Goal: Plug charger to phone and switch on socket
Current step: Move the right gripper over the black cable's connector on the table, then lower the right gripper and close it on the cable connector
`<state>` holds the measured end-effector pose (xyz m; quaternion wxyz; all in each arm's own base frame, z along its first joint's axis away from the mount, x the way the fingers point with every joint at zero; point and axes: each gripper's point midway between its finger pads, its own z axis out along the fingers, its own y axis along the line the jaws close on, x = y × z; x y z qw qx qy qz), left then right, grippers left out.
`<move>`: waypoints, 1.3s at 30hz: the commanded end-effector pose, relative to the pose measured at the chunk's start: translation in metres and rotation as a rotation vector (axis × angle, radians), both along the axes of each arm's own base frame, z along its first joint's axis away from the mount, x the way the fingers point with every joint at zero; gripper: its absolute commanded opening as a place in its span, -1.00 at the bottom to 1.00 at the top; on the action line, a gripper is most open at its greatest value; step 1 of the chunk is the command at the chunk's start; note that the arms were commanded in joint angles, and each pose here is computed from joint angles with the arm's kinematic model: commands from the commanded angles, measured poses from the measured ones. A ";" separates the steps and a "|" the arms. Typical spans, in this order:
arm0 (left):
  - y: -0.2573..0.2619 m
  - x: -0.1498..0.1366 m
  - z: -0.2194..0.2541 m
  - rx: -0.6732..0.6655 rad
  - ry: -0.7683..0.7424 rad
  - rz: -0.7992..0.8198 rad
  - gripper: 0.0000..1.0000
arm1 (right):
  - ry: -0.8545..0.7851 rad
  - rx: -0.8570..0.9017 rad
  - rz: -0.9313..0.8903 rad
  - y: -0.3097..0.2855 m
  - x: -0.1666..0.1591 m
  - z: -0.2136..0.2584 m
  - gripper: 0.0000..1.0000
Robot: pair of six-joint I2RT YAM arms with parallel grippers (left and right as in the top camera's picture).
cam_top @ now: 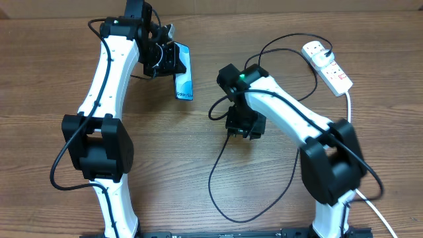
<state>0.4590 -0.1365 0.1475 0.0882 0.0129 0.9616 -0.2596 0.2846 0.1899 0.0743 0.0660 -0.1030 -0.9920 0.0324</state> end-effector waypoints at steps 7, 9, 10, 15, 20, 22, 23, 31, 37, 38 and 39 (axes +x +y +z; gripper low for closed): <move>0.000 0.004 0.016 -0.019 -0.038 0.007 -0.91 | -0.233 0.021 -0.004 -0.002 0.001 0.063 0.06; 0.000 0.004 0.016 -0.019 -0.041 0.007 -0.92 | -0.226 0.065 -0.011 0.005 0.002 0.049 0.10; 0.000 0.004 0.016 -0.019 -0.042 0.007 -0.91 | -0.217 0.106 -0.016 0.011 0.002 0.039 0.11; 0.000 0.004 0.016 -0.019 -0.042 0.007 -0.92 | -0.203 0.292 -0.040 0.036 0.006 0.000 0.10; -0.001 0.004 0.016 -0.020 -0.042 0.007 -0.92 | -0.217 0.292 -0.049 0.033 0.007 -0.018 -0.02; 0.000 0.005 0.016 -0.020 -0.044 0.007 -0.92 | -0.242 0.250 -0.069 0.027 0.011 -0.020 -0.06; -0.001 0.005 0.016 -0.020 -0.046 0.007 -0.92 | -0.251 0.239 -0.064 0.027 0.012 -0.021 -0.06; -0.001 0.008 0.017 -0.026 -0.045 0.026 -0.91 | -0.175 0.183 -0.033 0.024 0.003 -0.043 -0.05; -0.001 0.008 0.017 -0.027 -0.045 0.029 -0.92 | -0.158 0.173 0.023 0.030 0.012 -0.024 -0.05; -0.001 0.008 0.017 -0.027 -0.046 0.028 -0.92 | -0.150 0.167 0.033 0.030 0.013 -0.020 -0.05; -0.001 0.008 0.017 -0.027 -0.047 0.029 -0.92 | -0.134 0.158 0.045 0.030 0.013 -0.018 -0.03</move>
